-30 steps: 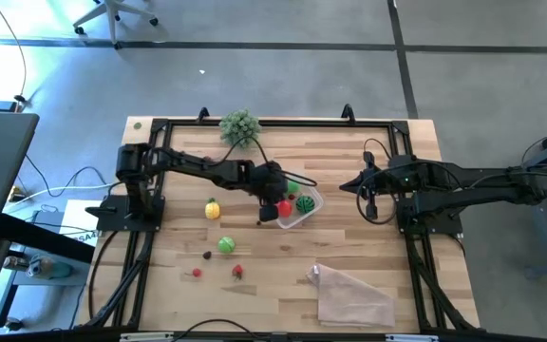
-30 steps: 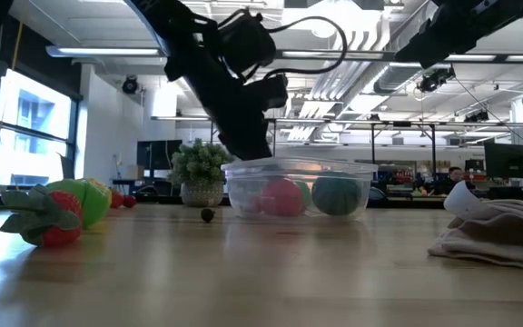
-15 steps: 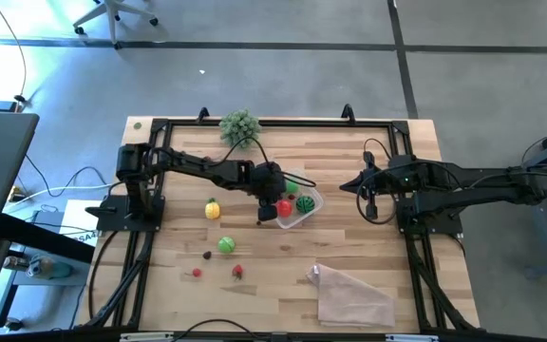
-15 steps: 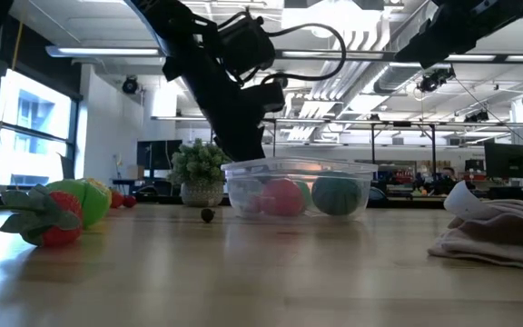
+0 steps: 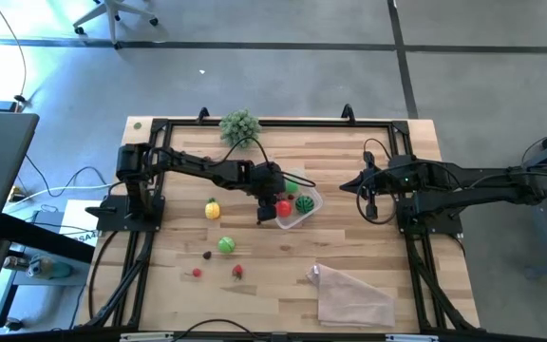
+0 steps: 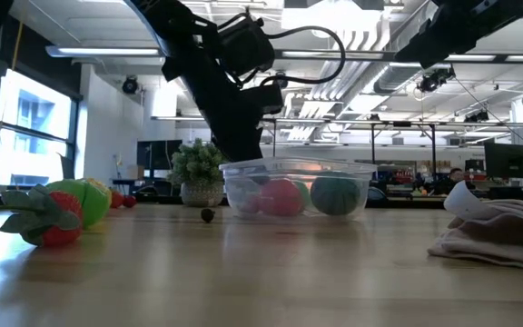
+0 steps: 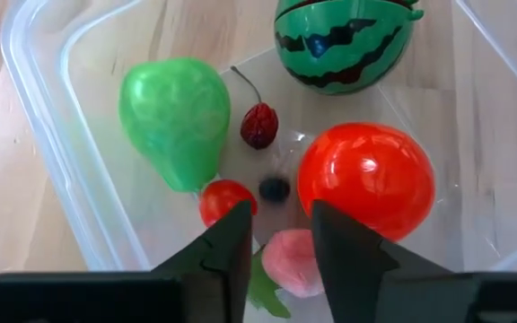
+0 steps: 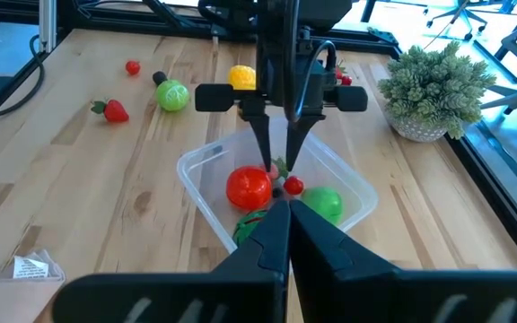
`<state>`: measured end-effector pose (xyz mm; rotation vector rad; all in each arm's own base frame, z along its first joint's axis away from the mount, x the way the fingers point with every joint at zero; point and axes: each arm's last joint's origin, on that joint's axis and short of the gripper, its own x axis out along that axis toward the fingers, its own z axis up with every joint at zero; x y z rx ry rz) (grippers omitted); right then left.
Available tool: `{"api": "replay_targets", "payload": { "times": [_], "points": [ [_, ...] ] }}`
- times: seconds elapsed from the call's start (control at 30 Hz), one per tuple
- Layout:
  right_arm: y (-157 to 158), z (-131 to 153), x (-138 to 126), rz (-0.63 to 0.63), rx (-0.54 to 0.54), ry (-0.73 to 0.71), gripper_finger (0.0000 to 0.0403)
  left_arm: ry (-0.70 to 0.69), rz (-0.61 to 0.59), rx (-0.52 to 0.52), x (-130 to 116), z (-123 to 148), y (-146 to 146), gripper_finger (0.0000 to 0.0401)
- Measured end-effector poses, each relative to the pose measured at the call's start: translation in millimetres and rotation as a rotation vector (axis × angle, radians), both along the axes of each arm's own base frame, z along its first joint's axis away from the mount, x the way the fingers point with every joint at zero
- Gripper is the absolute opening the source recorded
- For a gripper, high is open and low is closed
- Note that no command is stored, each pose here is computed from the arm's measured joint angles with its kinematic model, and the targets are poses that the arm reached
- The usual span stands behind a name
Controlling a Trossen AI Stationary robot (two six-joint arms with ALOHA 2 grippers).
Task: Pick and placing Produce into tupperware
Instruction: Put the blueberry into the transparent bin
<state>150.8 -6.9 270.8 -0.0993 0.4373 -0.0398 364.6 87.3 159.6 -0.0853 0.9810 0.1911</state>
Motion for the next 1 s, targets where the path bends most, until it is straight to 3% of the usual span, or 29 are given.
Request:
{"api": "replay_targets", "payload": {
  "times": [0.2,0.4,0.57,0.83,1.0],
  "points": [
    [0,0,0,0.0,0.0,0.0,0.0,-0.002,0.0,0.0,4,8,1,0.0133],
    [0,0,0,0.0,0.0,0.0,0.0,0.029,0.006,-0.021,15,44,3,0.0128],
    [0,0,0,0.0,0.0,0.0,0.0,0.119,0.079,-0.077,15,75,-1,0.0127],
    [0,0,0,0.0,0.0,0.0,0.0,0.325,0.091,-0.087,6,105,-49,0.0127],
    [0,0,0,0.0,0.0,0.0,0.0,0.46,0.05,0.011,-11,110,-87,0.0127]
  ]
}}
